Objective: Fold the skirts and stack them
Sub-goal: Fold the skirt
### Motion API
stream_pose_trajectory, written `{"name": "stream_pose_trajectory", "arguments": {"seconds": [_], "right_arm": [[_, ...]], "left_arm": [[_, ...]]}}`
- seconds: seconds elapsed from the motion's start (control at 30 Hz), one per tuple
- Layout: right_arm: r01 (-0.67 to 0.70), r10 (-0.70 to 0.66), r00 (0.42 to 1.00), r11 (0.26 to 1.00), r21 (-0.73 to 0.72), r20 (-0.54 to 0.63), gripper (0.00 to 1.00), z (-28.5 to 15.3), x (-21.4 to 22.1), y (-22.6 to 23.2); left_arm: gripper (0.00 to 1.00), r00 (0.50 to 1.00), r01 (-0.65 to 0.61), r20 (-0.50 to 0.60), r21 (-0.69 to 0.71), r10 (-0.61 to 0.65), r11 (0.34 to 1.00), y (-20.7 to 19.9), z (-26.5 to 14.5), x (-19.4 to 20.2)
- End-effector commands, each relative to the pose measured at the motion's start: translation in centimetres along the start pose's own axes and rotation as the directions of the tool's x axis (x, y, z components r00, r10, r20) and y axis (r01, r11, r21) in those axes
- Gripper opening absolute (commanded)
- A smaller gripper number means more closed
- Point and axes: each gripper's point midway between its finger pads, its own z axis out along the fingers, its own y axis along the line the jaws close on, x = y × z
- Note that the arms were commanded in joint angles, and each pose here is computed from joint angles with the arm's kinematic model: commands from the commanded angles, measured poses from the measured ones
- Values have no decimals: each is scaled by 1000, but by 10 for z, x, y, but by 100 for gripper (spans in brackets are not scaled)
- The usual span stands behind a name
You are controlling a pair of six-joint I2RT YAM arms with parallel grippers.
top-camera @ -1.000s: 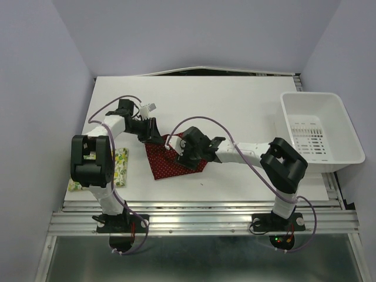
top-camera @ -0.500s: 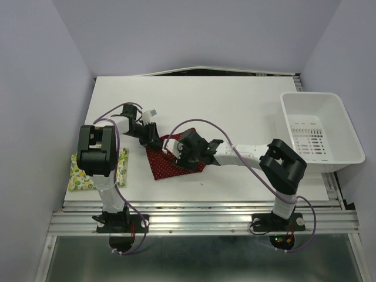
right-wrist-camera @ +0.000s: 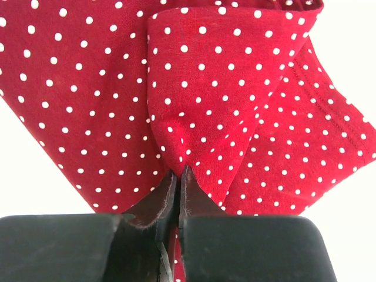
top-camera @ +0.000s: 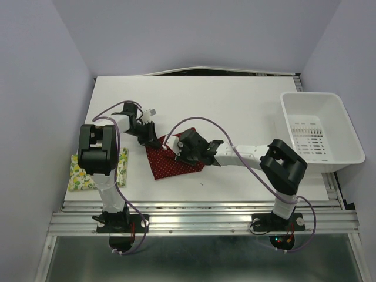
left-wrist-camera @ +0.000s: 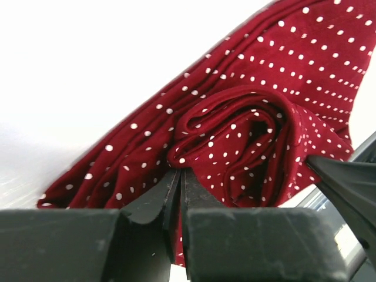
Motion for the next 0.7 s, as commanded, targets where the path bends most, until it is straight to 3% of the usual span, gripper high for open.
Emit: {"name": "stream_pose_trajectory", "arguments": {"seconds": [0.0, 0.27, 0.5, 0.63, 0.67], "right_arm": [[-165, 150, 979, 980, 107, 138, 1, -19, -32, -47], [-490, 490, 857, 871, -43, 158, 1, -19, -2, -88], [-711, 742, 670, 646, -279, 11, 2, 0, 17, -60], [-774, 814, 578, 526, -352, -55, 20, 4, 20, -60], [-790, 834, 548, 491, -367, -64, 34, 2, 19, -65]], "left_arm": [[14, 999, -23, -26, -106, 21, 994, 23, 2, 0], [5, 999, -19, -37, -134, 14, 991, 30, 4, 3], [3, 999, -36, -35, -141, 32, 989, 32, 3, 0], [14, 997, -78, -4, -103, 78, 992, 20, -4, -6], [24, 995, -98, 20, -83, 100, 992, 11, -10, -10]]}}
